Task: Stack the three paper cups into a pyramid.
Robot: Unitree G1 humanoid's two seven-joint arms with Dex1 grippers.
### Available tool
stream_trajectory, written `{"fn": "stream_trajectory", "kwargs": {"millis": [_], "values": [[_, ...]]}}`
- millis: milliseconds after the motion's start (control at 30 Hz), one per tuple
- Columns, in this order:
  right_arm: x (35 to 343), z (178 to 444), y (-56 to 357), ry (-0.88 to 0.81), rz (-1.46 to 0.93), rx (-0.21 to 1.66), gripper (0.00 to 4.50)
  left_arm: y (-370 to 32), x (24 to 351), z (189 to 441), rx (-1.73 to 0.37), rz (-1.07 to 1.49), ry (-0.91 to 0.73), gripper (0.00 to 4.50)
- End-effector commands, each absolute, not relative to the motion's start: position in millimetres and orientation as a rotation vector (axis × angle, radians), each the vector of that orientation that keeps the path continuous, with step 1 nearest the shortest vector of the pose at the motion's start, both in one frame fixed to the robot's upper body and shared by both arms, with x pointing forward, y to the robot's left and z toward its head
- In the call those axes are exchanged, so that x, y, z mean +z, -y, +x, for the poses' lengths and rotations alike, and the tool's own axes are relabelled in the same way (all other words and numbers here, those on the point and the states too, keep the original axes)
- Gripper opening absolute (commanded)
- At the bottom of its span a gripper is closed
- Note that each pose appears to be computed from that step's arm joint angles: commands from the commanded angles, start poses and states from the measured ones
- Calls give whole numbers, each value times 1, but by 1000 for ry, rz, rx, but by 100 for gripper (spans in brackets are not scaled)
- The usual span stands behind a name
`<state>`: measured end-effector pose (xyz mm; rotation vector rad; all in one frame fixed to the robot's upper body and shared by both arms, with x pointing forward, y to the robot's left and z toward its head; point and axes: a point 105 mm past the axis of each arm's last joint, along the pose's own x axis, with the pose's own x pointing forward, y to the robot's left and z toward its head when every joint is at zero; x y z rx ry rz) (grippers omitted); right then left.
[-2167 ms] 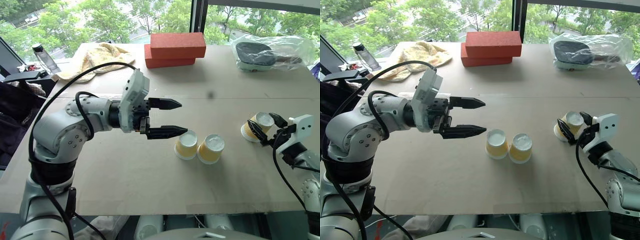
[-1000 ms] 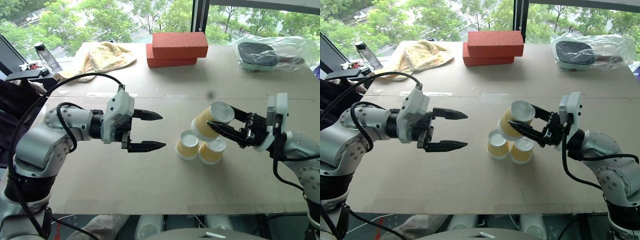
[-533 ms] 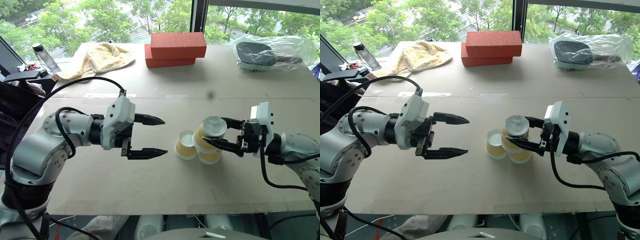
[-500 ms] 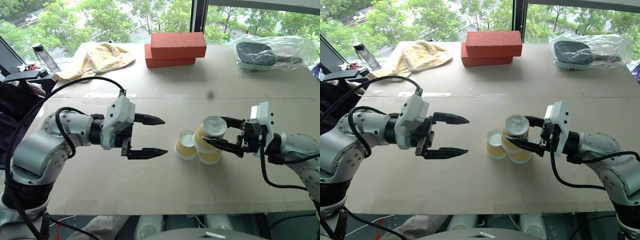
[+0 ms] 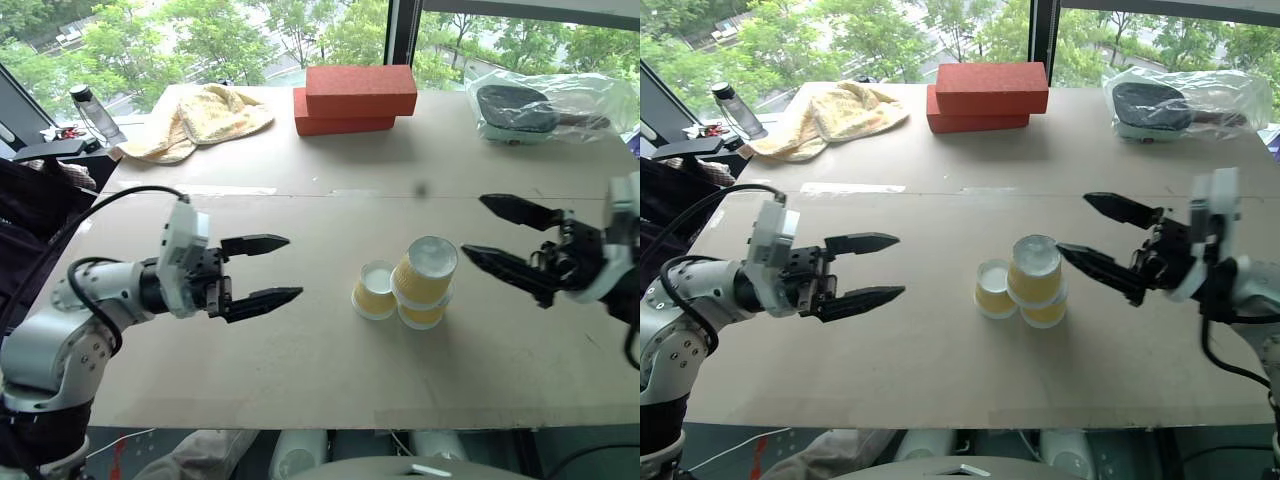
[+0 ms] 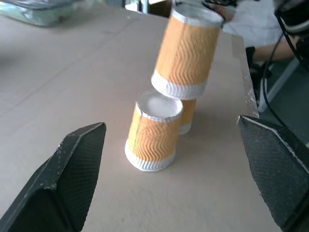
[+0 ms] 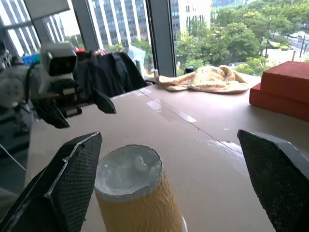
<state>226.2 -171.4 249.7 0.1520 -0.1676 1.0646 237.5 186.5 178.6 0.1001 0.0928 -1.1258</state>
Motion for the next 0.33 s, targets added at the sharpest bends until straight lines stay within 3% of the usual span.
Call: {"fn": "stream_trajectory", "kwargs": {"millis": [33,200,333], "values": [[236,224,199,135,185,1011,444,-190,159,235,-1054,111,-113,450],[157,253,242,18,87,761,444,-194,102,249,-831,156,-247,450],[94,254,252,-87,-69,753,444,-182,77,246,-804,246,-224,450]]}}
